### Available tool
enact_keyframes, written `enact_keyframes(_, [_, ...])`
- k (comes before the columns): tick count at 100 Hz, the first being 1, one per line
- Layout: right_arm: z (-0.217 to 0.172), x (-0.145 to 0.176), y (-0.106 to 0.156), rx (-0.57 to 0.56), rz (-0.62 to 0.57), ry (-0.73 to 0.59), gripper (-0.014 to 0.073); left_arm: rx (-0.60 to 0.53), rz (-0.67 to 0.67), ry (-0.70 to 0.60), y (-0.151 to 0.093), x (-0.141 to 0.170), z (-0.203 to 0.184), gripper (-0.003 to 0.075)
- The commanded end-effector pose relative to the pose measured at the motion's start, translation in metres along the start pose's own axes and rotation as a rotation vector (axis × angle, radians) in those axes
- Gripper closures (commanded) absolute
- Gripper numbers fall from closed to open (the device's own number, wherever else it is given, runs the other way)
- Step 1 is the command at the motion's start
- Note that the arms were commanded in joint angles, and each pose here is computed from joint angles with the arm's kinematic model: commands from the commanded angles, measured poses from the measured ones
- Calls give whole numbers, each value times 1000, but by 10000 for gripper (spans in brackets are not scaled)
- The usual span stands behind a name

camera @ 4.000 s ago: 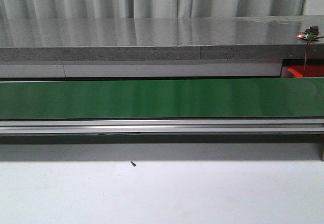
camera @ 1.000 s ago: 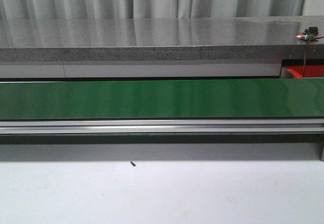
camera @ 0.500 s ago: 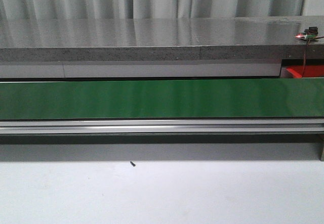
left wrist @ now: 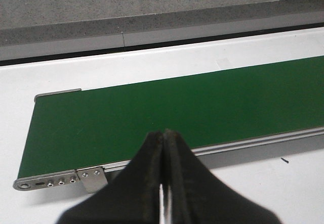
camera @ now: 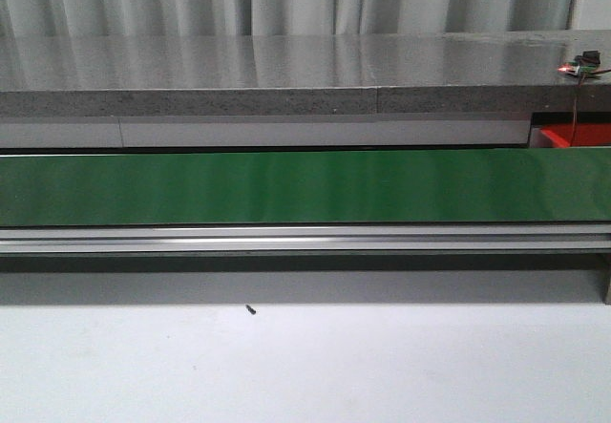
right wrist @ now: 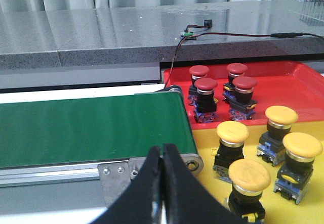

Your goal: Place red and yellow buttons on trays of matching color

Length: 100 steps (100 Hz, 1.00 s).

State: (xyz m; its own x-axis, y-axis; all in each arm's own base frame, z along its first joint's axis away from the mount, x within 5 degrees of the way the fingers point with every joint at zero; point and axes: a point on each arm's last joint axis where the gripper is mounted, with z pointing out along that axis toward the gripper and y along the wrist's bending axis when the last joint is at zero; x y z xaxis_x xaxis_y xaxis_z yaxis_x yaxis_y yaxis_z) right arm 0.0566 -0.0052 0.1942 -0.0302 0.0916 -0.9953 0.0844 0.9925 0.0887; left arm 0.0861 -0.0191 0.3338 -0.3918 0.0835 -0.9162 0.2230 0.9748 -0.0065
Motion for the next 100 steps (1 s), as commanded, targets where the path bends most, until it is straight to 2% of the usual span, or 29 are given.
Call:
enact_keyframes(1, [-3, -13, 2, -19, -43, -106, 711, -2, -13, -92, 0, -14, -3, 740])
enact_keyframes(33, [-3, -12, 2, -19, -80, -96, 711, -2, -13, -92, 0, -14, -3, 740])
enact_keyframes(100, [-3, -11, 2, -17, -80, -78, 711, -2, -13, -92, 0, -14, -3, 740])
